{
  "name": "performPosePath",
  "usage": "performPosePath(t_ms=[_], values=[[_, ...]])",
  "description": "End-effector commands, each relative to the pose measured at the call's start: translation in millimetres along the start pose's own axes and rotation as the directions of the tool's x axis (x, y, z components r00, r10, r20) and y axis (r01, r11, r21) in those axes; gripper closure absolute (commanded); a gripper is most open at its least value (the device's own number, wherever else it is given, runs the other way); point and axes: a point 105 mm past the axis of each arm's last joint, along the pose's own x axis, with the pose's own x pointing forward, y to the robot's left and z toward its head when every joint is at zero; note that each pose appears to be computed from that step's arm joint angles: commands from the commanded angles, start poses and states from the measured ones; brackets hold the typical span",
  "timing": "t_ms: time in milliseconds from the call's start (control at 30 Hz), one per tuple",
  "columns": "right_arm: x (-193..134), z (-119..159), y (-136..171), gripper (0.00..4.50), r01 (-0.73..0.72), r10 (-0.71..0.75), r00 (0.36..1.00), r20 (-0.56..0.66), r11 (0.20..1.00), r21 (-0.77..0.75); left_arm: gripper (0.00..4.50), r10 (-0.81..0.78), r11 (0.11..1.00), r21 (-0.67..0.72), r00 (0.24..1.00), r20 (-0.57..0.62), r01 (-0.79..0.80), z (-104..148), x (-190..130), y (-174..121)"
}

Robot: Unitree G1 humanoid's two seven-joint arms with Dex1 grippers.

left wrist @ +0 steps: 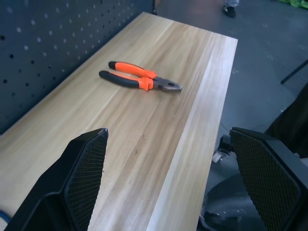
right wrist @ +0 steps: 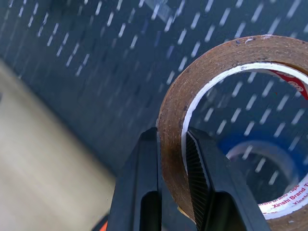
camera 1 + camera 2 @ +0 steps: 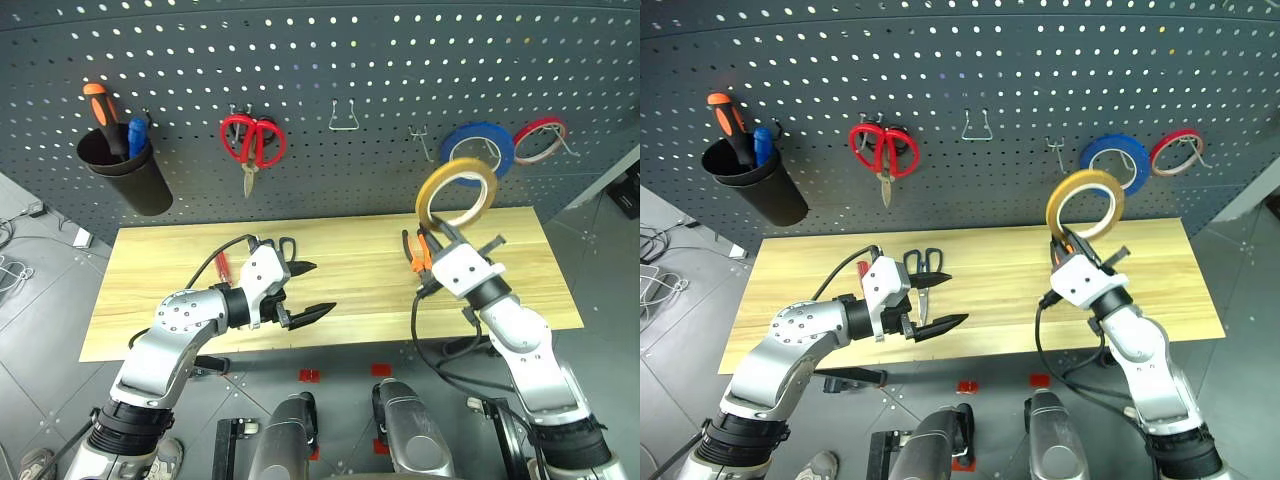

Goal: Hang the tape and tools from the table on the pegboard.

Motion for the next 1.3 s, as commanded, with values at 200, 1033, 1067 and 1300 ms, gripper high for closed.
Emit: performPosePath(t_ms=[200,1033,1067,1300], values=[[48,-16,4,4.08,-0.038,0.035,0.998,0.043,0.997,0.07,0.24,0.031,0.998,0.048,0.994,0.108,-0.036,30,3,8],[10,-135,64,0.02,0.352,0.22,0.636,-0.74,0.77,0.532,0.24,-0.037,0.997,0.062,0.977,-0.209,0.051,-41,-39,-3],[11,-138,67,0.02,0.365,0.235,0.616,-0.752,0.76,0.537,0.24,-0.036,0.997,0.062,0.977,-0.208,0.05,-41,-38,-2],[21,-155,76,0.02,0.381,0.268,0.55,-0.791,0.762,0.524,0.24,-0.03,0.997,0.059,0.978,-0.208,0.043,-41,-38,-1]])
